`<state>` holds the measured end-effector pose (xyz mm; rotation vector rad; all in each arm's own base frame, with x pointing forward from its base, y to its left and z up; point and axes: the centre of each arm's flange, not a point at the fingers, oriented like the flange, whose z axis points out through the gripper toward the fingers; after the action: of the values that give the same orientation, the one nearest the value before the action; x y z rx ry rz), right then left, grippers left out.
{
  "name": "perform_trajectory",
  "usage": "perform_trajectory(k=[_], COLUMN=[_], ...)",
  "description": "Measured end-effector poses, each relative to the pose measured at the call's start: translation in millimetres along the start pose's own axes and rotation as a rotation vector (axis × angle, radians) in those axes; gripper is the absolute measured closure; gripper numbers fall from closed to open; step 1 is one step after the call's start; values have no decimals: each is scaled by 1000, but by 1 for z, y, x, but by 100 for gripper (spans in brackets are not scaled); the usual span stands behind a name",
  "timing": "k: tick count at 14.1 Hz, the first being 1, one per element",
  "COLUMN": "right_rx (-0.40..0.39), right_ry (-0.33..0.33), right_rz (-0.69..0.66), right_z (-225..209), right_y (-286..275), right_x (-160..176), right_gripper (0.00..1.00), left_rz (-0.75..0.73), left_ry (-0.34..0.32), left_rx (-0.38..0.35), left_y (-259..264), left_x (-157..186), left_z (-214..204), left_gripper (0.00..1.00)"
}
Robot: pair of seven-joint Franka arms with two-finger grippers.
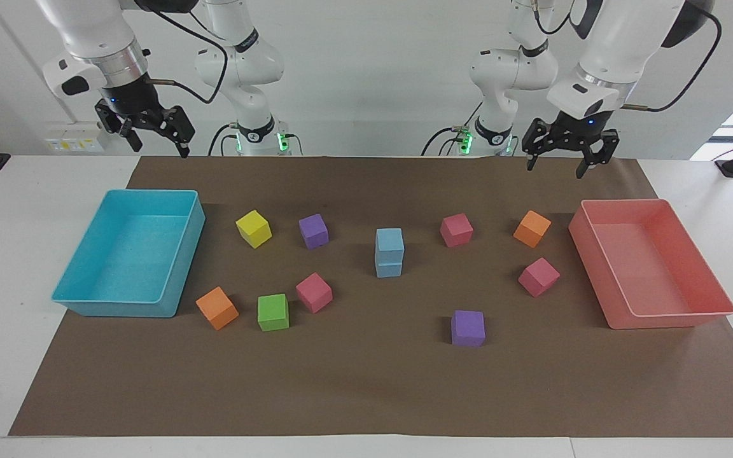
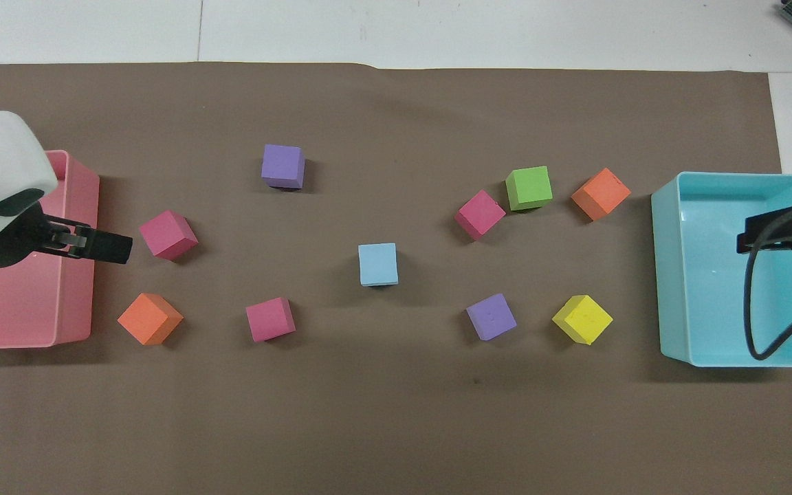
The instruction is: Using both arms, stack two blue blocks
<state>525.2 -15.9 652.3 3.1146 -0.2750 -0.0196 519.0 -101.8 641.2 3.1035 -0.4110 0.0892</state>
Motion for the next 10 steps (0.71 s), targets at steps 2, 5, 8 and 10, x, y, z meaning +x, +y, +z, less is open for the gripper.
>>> perform_trajectory(k=[2, 5, 8, 10], right_rx=[0, 0, 0, 0], right_ry=[0, 0, 0, 0], right_rz=[0, 0, 0, 0], right_z=[0, 0, 0, 0], right_y=[0, 0, 0, 0], right_x=[0, 0, 0, 0], right_gripper=[0, 0, 0, 0], left_rz=[-20, -21, -21, -21], left_ry=[-22, -62, -68, -75], left_rx=[-12, -27, -29, -30], left_y=[-18, -26, -29, -29], left_x=[-5, 1, 10, 10], left_z=[-6, -13, -15, -14], left_gripper=[0, 0, 0, 0])
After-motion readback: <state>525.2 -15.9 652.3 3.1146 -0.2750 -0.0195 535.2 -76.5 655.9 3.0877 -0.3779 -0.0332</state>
